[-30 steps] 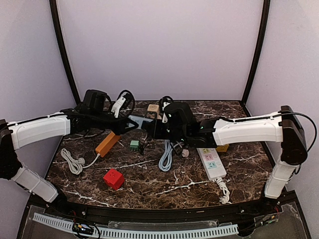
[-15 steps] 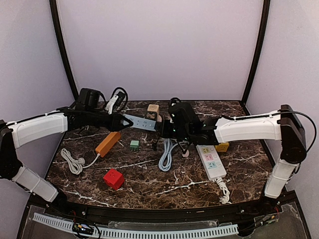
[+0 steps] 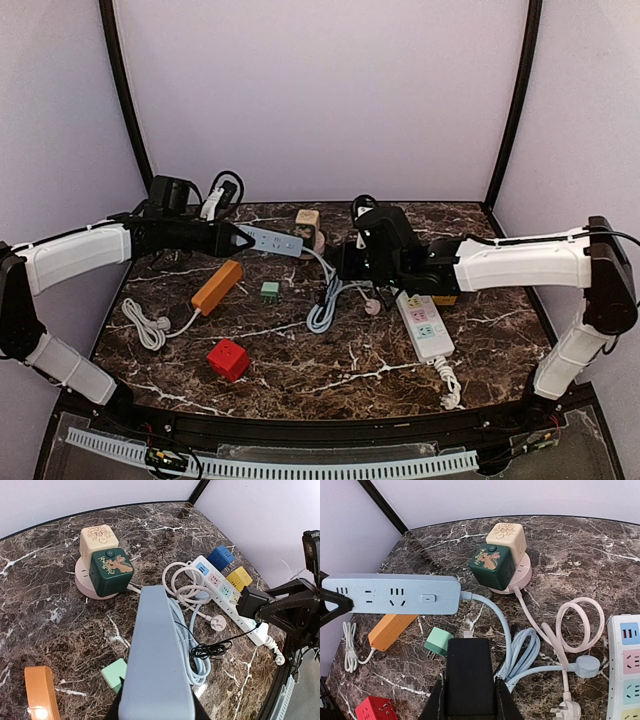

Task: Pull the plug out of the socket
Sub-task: Remove the plug from the socket, then place the plug at the center of the board, then place the socket at the center of the board.

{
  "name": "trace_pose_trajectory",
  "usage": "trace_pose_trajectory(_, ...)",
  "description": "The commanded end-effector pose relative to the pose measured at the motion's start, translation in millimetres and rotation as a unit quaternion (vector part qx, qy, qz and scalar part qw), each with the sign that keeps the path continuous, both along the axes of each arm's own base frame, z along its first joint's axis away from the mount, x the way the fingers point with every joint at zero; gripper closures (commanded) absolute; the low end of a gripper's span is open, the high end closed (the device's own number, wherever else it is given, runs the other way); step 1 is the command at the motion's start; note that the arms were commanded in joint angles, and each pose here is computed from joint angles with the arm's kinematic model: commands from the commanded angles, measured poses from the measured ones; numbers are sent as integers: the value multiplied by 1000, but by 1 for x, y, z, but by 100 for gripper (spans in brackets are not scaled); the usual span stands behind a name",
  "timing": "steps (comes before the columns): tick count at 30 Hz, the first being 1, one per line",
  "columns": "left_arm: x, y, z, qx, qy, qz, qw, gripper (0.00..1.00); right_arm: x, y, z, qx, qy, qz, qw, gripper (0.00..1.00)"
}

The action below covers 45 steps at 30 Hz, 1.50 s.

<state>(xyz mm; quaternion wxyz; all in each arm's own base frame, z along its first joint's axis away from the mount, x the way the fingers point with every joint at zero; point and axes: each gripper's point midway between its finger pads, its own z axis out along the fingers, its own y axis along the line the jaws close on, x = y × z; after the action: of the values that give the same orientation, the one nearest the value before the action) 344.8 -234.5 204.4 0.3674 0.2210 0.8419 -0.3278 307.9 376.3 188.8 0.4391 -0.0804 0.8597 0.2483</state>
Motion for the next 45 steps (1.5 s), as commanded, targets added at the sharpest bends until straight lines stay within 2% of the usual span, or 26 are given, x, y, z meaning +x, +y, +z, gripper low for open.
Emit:
trace_pose_trajectory(1, 4, 0, 17, -26, -1, 6, 1000, 99, -13, -11, -16, -20, 15, 14, 1000, 100)
trace_pose_trajectory(6, -5, -2, 21, -65, 21, 15, 998, 99, -22, -21, -48, -17, 70, 19, 997, 100)
trace_pose_trajectory(9, -13, 5, 11, -88, 47, 48, 994, 99, -27, -25, -64, -26, 92, 26, 995, 100)
trace_pose_trajectory(15, -40, 30, -39, -98, 118, 128, 980, 99, -32, -31, -97, -53, 128, 31, 990, 100)
trace_pose_trajectory(19, -57, 42, -69, -102, 170, 166, 966, 99, -31, -43, -108, -60, 139, 6, 988, 88)
trace_pose_trajectory(23, -72, 50, -97, -90, 211, 188, 955, 99, -30, -52, -115, -63, 147, -10, 987, 81)
trace_pose_trajectory(28, -80, 60, -115, -56, 229, 206, 950, 95, -32, -55, -121, -67, 152, -13, 986, 73)
trace_pose_trajectory(34, -87, 74, -130, -12, 238, 228, 944, 72, -30, -63, -118, -75, 145, -25, 986, 41)
trace_pose_trajectory(35, -86, 78, -129, -6, 233, 236, 943, 65, -30, -64, -115, -73, 142, -27, 987, 37)
trace_pose_trajectory(36, -87, 80, -129, 1, 233, 238, 943, 60, -30, -66, -113, -72, 137, -29, 988, 34)
trace_pose_trajectory(37, -84, 83, -125, 5, 221, 243, 944, 50, -29, -67, -109, -71, 132, -30, 988, 30)
trace_pose_trajectory(40, -83, 91, -114, 20, 200, 254, 946, 31, -27, -73, -100, -74, 116, -36, 990, 23)
trace_pose_trajectory(45, -81, 108, -98, 61, 165, 271, 946, 18, -22, -82, -86, -86, 90, -45, 991, 12)
